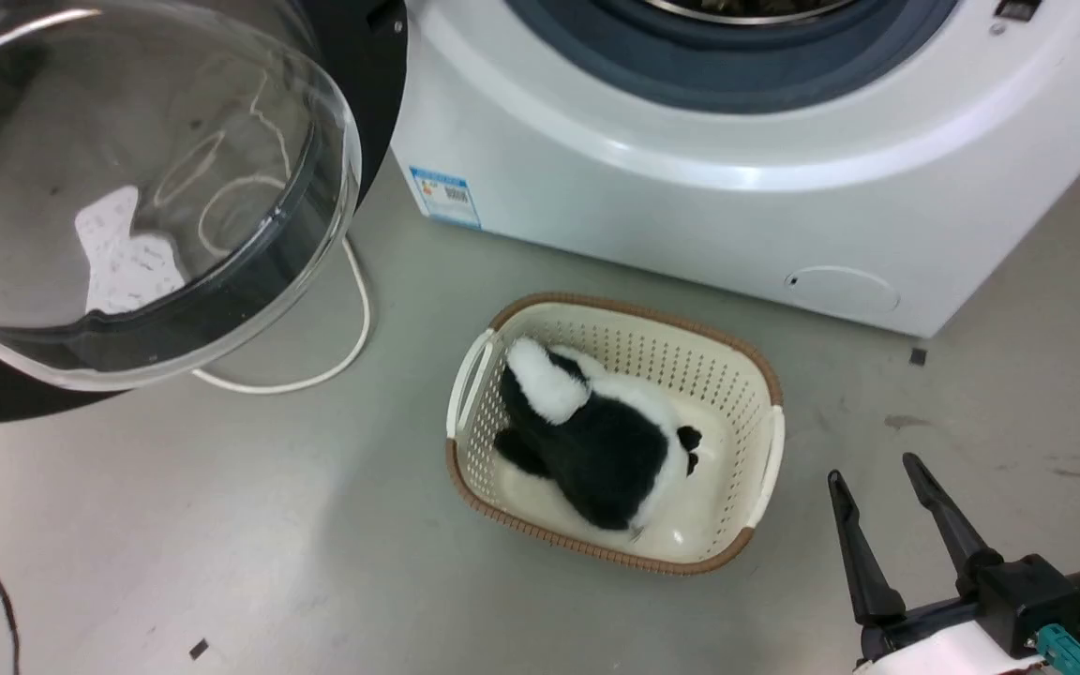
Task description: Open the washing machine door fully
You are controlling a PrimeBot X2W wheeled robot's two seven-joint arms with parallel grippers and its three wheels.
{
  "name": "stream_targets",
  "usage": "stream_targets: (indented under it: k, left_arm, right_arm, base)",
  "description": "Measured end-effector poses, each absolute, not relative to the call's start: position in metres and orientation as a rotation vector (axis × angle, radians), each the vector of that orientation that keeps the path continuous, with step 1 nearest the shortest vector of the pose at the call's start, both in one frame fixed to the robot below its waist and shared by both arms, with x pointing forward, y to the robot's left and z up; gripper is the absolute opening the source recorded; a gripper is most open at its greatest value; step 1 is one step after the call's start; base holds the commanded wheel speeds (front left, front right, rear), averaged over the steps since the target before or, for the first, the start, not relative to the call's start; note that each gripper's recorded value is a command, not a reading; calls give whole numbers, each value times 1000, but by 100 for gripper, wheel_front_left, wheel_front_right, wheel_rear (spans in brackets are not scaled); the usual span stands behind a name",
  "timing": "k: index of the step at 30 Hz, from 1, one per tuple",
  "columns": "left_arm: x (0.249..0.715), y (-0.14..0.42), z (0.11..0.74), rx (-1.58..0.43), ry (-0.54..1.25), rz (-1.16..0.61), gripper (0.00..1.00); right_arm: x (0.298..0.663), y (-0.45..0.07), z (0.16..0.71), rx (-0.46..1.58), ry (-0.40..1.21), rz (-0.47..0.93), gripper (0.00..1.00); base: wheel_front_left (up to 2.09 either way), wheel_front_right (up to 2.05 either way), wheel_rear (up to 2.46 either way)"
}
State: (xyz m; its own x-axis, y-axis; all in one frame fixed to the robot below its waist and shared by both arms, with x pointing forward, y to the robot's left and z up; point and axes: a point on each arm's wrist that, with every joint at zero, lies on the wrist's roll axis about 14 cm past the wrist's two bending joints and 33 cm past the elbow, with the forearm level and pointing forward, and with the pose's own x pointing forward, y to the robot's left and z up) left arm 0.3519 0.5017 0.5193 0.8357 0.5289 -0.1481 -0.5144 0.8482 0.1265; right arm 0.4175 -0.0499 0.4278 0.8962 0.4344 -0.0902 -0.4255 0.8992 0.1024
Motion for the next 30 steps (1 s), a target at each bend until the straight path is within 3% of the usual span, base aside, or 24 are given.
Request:
stream_targets:
  k: [9,17,30]
  left_arm:
    - [347,472,550,81,34,453,0]
    - [351,376,556,-3,-118,249,0]
    - [350,246,546,-123,-181,23,0]
  right_arm:
    - [420,-72,487,77,-51,378,100]
    - [404,-120,545,42,-211,247,100]
    - [347,-166,549,15,-214,119,100]
  base:
    - [0,0,0]
    - [0,0,0]
    - [0,0,0]
